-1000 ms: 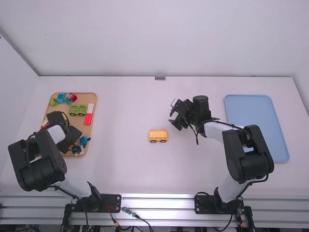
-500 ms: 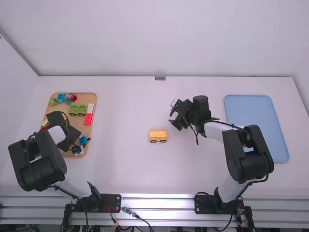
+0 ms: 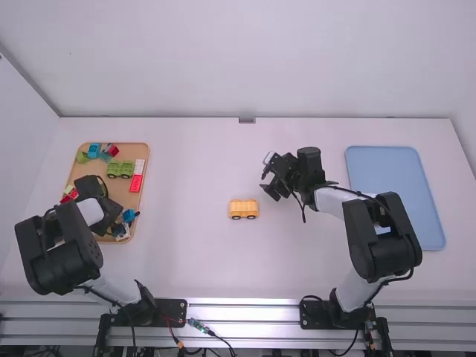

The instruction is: Assemble lego blocks to make yellow taxi

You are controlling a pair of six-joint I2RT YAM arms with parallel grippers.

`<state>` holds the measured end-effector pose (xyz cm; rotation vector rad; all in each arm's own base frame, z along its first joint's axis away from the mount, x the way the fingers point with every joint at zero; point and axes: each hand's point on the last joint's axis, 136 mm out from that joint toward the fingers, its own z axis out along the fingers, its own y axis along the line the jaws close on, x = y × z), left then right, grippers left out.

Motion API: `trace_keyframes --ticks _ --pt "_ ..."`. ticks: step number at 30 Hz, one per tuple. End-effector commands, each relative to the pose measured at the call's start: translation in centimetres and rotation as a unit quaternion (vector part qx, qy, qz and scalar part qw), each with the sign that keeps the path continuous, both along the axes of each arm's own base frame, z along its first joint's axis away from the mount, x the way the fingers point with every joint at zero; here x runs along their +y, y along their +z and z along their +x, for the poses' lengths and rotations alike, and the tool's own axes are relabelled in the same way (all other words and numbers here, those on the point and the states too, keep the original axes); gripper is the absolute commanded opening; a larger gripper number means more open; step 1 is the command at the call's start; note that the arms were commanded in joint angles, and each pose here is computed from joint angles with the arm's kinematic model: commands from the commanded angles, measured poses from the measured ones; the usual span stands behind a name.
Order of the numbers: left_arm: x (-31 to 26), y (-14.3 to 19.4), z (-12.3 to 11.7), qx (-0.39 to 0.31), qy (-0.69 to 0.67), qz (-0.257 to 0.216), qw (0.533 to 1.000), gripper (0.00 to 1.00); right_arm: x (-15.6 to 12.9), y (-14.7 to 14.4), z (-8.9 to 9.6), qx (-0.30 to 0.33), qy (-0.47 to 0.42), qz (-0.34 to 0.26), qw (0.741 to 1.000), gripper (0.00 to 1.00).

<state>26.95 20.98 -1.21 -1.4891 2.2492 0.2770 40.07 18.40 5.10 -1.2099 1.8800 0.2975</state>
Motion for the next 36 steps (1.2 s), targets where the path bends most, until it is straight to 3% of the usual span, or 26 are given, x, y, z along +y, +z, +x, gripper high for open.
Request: trace_keyframes --ticks 1,6,15,23,26,36 --pt "-0.3 0.1 -0.7 0.007 0.003 0.005 1.0 0.6 0.3 0.8 -0.2 -0.006 0.003 0.006 1.0 0.99" --pt "-0.2 0.2 -0.5 0.005 0.003 0.006 1.0 0.45 0.3 0.8 -0.2 -0.006 0.004 0.006 1.0 0.99" --pt "-0.3 0.3 -0.3 0.002 0.001 0.003 1.0 0.39 0.3 0.8 -0.2 -0.006 0.003 0.006 1.0 0.99" --pt "0.0 0.9 0.1 0.0 0.002 0.006 1.0 0.4 0.2 0.8 -0.2 -0.007 0.003 0.005 1.0 0.99" --pt "0.1 1.8 0.3 0.0 0.001 0.006 1.0 0.27 0.3 0.8 -0.2 -0.007 0.004 0.006 1.0 0.99" --pt "0.4 5.2 0.7 -0.019 0.001 0.016 1.0 0.13 0.2 0.9 -0.1 -0.009 0.002 0.005 1.0 0.99"
